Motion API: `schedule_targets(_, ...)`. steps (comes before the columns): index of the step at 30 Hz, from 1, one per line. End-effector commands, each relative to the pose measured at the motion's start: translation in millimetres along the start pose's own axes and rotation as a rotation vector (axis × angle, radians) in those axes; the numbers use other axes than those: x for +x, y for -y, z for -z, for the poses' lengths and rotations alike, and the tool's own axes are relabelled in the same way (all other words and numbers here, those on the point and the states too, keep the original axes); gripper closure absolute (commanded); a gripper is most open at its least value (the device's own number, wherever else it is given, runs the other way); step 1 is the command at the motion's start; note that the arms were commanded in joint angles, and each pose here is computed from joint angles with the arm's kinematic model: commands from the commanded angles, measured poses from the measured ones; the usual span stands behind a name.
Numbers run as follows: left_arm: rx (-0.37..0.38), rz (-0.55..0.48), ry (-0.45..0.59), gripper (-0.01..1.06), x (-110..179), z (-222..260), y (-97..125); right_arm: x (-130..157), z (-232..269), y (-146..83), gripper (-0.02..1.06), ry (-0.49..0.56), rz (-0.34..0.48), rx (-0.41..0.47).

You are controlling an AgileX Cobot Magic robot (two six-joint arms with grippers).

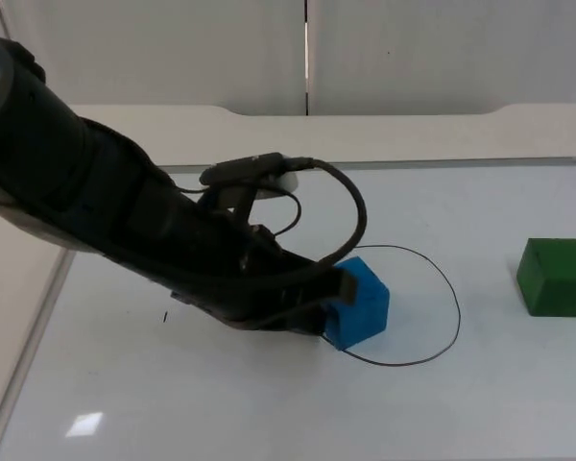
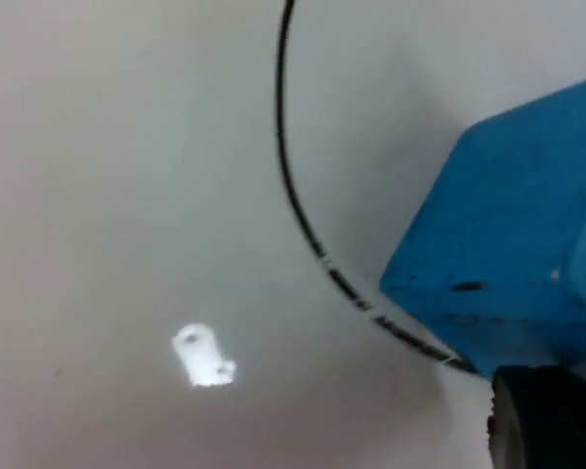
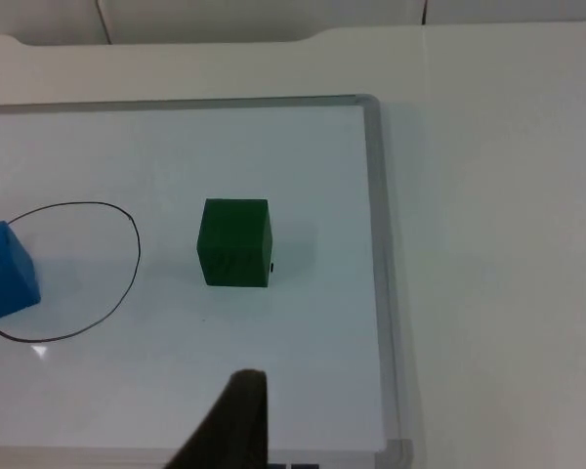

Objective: Push the two cubes into the marked area.

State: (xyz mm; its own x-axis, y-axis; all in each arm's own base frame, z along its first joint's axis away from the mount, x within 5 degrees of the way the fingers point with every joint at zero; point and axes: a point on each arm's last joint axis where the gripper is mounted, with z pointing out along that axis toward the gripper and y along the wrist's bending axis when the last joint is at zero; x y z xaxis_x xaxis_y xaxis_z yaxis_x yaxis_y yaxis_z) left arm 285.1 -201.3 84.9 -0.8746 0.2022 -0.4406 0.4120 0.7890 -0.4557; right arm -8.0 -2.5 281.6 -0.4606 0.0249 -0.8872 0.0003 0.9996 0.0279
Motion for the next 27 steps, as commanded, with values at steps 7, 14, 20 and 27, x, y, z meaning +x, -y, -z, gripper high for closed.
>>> schedule_targets(7, 0.022, -0.015, 0.018, 1.05, -4, -1, 7, 1, -1, 0, 0.00, 0.004, 0.001, -0.006)
schedule_targets(14, -0.033, -0.036, 0.035, 1.05, -7, 3, 2, 1, -1, 0, 0.00, 0.004, 0.001, -0.006)
schedule_targets(20, -0.103, -0.067, 0.065, 1.05, -19, 27, -5, 1, -1, 0, 0.00, 0.004, 0.001, -0.006)
schedule_targets(27, -0.091, -0.114, 0.241, 1.05, -47, 89, 19, 1, -1, 0, 0.00, 0.004, 0.001, -0.006)
